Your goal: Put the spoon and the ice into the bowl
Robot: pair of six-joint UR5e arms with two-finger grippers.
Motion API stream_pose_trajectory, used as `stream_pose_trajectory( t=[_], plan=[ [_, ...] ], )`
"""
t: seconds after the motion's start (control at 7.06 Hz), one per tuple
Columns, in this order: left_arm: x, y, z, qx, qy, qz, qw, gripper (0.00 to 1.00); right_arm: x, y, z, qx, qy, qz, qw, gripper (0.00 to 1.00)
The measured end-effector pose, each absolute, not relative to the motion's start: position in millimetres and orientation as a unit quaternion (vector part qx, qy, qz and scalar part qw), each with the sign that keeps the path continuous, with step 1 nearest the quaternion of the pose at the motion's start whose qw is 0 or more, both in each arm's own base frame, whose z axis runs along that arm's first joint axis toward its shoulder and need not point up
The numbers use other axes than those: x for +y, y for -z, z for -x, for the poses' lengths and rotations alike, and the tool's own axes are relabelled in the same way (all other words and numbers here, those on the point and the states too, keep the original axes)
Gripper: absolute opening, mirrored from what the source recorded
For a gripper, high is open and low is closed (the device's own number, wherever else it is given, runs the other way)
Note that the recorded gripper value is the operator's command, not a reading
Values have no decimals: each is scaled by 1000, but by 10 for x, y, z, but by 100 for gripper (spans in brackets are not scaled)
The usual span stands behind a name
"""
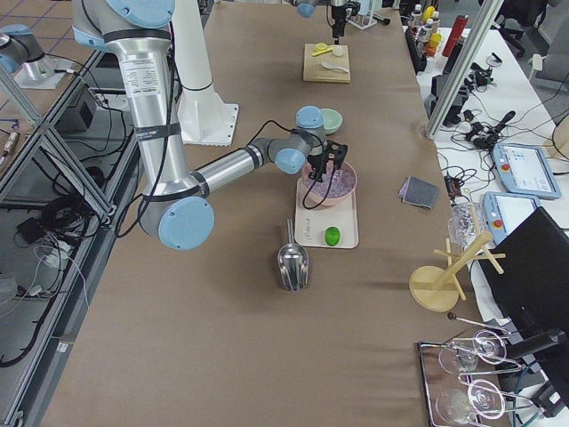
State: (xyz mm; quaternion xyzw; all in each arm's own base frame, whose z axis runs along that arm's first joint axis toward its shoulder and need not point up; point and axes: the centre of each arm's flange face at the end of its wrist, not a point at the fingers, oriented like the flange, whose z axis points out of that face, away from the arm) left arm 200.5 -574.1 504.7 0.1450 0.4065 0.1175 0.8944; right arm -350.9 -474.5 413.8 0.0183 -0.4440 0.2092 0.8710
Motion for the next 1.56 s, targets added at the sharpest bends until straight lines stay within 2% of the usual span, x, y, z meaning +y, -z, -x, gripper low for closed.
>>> stream_pose_trajectory(
  t=[0.14,0.85,1.13,1.56],
  plan=[
    [-5740,-5044,-2005,407,-117,-145,894,97,-4739,-4158,3504,-443,-209,-18,872,0],
    [-5789,-5073,-2041,406,-114,-140,896,97,-4761,-3869,3337,-459,-210,-22,863,0],
    [-5790,-5082,-2053,406,-112,-137,897,97,-4839,-3213,3383,-456,-220,-16,862,0],
    [-5888,-5071,-2161,406,-113,-133,897,97,-4678,-2268,4127,-465,-268,-3,843,0]
  ],
)
